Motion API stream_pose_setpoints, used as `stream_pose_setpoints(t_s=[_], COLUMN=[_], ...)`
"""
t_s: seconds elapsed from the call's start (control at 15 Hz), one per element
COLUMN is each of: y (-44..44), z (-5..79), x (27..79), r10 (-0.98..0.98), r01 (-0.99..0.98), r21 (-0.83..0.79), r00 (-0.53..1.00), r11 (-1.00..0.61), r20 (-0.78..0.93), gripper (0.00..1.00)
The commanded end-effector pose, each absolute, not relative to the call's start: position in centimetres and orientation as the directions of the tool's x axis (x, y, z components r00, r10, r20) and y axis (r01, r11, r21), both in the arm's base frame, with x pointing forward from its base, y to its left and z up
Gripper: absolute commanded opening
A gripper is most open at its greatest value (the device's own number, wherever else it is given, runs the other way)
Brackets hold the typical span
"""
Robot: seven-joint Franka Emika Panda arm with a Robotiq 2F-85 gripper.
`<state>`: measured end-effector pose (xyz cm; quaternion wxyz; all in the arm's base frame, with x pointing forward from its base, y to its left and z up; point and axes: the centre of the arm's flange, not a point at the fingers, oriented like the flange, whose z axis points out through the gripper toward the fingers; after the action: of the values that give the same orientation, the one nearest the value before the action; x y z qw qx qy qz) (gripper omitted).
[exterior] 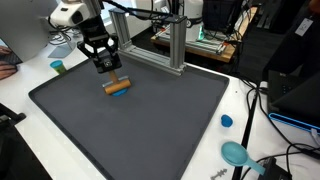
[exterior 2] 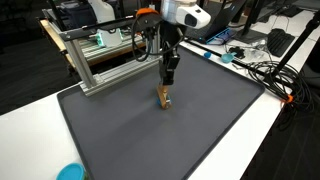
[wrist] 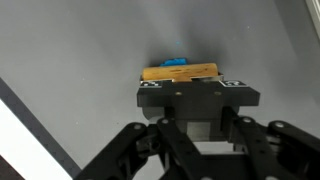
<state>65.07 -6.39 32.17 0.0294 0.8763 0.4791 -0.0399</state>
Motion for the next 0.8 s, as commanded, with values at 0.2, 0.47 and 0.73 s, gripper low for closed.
stream_pose_setpoints(t_s=[0.2,0.47,0.73], y=[-6.8,-6.7,-6.8], z=[25.9,24.6,24.4], x=[65.8,65.5,65.6], r10=[0.821,0.818,0.801], r01=[0.831,0.828,0.817], r21=[-0.071,-0.092,-0.072], r00=[0.526,0.519,0.538], r11=[-0.551,-0.553,-0.572], r20=[-0.221,-0.247,-0.262], gripper=[0.21,0.21,0.21])
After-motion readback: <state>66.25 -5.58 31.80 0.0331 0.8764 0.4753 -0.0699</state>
